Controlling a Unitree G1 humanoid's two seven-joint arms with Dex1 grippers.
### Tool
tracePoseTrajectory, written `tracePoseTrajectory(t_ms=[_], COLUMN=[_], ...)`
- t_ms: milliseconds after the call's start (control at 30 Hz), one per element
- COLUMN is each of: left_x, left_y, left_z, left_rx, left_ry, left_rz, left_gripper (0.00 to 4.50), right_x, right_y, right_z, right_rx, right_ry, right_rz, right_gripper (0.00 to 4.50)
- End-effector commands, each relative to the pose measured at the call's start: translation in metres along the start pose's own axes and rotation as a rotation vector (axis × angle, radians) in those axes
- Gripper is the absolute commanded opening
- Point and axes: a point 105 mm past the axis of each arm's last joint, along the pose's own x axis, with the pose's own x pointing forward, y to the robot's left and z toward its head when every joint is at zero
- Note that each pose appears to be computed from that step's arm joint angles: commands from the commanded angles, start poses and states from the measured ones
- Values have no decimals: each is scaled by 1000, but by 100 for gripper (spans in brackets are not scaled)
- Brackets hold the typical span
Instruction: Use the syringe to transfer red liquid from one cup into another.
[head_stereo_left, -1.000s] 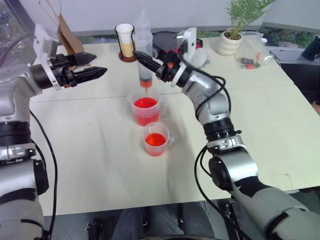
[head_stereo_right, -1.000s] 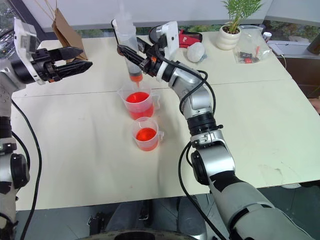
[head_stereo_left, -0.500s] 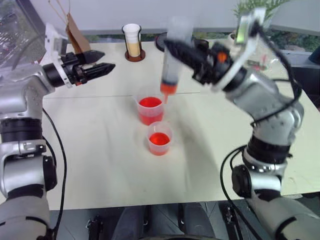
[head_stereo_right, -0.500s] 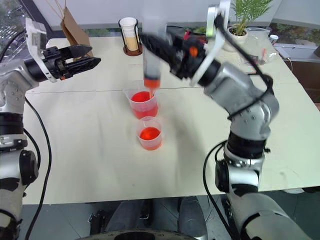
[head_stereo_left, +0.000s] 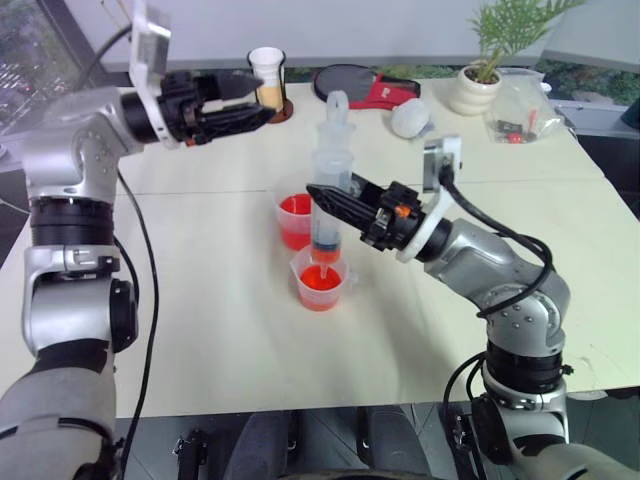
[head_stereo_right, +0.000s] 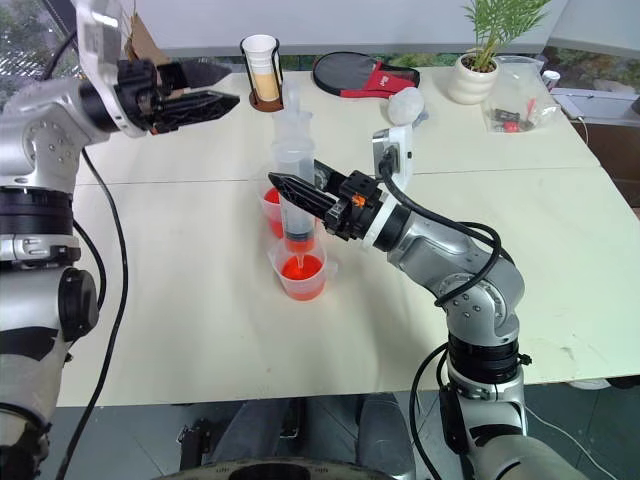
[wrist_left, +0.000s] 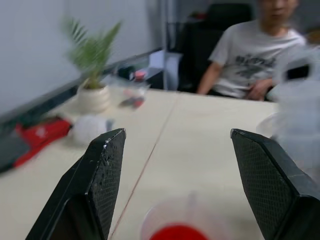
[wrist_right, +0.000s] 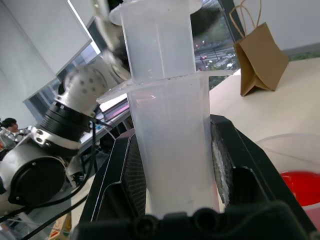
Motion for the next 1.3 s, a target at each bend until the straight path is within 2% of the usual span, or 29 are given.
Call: tracePoseTrajectory(t_ms=[33, 367, 633, 700, 767, 900, 1000, 1300], left_x=[8, 34, 51, 53, 54, 55, 55, 57], left_y=[-11, -28, -31, -31, -30, -33, -39, -53], left_z=[18, 27, 20, 18, 18, 20, 20, -1], left_rx=[76, 96, 96, 103, 104, 97, 79, 13], left_ry=[-19, -74, -78, -79, -86, -93, -87, -51], left_rz=[-54, -150, -187, -191, -193, -221, -256, -284], left_gripper=[344, 344, 344, 291, 216, 15, 4, 4], right_x=[4, 7, 7, 7, 7, 6, 5, 3], right_y=[4, -1, 7, 9, 10, 11, 11, 4], right_z=[14, 11, 3, 1, 0, -2, -2, 12], right_rx=[-68, -68, -53, -50, -49, -43, -43, -118], right_ry=[-44, -43, -35, -33, -33, -32, -31, -56], right_rz=[16, 13, 27, 28, 27, 20, 18, -21], right_gripper=[141, 141, 141, 141, 141, 141, 141, 141])
